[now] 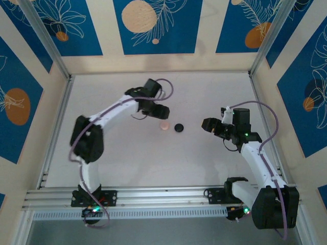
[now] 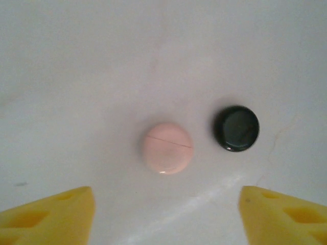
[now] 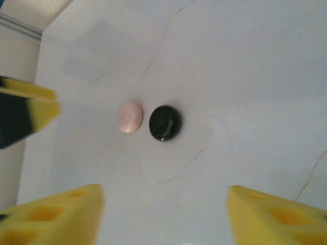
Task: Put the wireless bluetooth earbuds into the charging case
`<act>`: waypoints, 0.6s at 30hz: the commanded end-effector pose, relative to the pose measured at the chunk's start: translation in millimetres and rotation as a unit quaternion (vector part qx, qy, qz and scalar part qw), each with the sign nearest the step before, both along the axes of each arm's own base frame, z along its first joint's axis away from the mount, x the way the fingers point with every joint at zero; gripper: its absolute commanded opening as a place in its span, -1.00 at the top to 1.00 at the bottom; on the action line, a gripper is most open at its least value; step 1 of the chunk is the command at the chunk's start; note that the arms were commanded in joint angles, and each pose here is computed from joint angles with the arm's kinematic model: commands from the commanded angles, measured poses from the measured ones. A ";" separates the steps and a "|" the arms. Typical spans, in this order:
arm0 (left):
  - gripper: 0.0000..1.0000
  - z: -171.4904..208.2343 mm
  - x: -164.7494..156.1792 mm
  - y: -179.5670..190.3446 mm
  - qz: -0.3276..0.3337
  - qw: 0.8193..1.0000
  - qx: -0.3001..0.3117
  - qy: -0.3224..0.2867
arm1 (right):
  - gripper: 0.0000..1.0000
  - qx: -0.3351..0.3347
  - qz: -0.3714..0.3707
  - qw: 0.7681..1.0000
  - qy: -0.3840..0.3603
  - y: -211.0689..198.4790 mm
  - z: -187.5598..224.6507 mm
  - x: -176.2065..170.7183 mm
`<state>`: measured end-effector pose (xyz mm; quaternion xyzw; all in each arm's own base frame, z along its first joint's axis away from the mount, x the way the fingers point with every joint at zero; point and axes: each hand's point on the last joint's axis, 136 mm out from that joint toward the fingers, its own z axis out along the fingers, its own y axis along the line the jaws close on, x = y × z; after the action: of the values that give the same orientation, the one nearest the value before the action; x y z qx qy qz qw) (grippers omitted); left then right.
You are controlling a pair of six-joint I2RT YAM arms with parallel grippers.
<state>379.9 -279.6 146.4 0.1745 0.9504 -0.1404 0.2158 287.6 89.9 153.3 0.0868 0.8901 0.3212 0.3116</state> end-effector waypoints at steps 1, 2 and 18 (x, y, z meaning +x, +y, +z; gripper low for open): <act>-0.79 28.0 9.9 54.4 0.055 0.995 0.034 -0.079 | -0.98 -0.063 -0.016 0.997 -0.047 -17.9 5.0 19.8; -1.00 31.9 10.8 71.4 0.076 0.991 0.038 -0.099 | -0.98 -0.077 -0.025 0.995 -0.058 -23.5 3.9 25.4; -0.99 14.3 -27.9 260.4 0.299 0.866 0.167 -0.364 | -0.98 -0.210 -0.093 0.958 -0.172 -96.2 -41.0 88.8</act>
<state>340.0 -36.7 133.3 -0.0083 0.8728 0.1378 0.4681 361.2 1.4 105.4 0.0745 0.8802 0.1272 0.4511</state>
